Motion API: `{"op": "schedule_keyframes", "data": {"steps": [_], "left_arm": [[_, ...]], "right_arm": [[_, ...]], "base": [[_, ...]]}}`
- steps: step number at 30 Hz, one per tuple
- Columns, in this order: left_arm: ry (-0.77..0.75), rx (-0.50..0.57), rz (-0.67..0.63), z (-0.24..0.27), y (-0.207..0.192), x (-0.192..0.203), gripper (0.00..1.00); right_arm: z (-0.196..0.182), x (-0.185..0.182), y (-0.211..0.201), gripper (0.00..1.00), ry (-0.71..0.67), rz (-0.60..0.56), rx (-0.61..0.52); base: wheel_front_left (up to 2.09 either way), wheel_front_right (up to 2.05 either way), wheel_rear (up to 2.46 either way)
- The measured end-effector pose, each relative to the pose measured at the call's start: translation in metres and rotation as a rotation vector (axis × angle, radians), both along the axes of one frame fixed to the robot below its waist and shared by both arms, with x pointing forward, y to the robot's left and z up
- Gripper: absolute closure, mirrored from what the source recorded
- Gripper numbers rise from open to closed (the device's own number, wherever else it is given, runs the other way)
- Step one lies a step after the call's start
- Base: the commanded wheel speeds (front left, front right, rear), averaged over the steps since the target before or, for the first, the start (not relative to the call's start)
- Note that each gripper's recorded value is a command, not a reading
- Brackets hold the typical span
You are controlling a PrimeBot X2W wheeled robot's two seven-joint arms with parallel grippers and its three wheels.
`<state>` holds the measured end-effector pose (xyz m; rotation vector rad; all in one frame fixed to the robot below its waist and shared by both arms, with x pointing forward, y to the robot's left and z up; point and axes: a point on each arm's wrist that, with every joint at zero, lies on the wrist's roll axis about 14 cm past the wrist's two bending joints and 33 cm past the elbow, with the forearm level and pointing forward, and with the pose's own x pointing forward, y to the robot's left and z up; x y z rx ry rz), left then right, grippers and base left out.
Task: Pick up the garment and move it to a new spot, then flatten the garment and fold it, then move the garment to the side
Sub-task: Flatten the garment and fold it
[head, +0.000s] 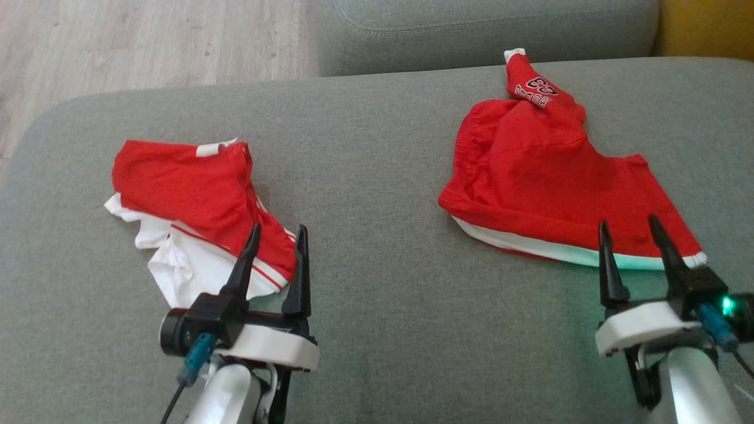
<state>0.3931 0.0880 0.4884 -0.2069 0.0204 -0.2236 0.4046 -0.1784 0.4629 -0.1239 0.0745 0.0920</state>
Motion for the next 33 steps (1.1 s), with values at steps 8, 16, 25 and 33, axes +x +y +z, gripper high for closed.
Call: {"op": "schedule_keyframes", "data": {"steps": [8,16,25,33], "left_arm": [[0.006,-0.002,0.002,-0.002,0.001,-0.002,0.0],[0.034,0.0,0.026,-0.012,0.01,-0.001,0.0],[0.058,-0.002,0.062,-0.02,0.021,0.004,0.0],[0.074,0.006,0.084,-0.026,0.029,0.009,0.0]], "right_arm": [[0.001,-0.002,0.003,0.0,-0.006,0.005,0.023],[-0.008,0.005,0.068,0.0,0.02,0.194,0.047],[-0.043,0.026,0.13,0.0,0.158,0.407,-0.093],[-0.073,0.046,0.135,0.0,0.249,0.444,-0.186]], "base": [[0.0,0.0,0.0],[0.0,0.0,0.0],[0.0,0.0,0.0],[0.0,0.0,0.0]]}}
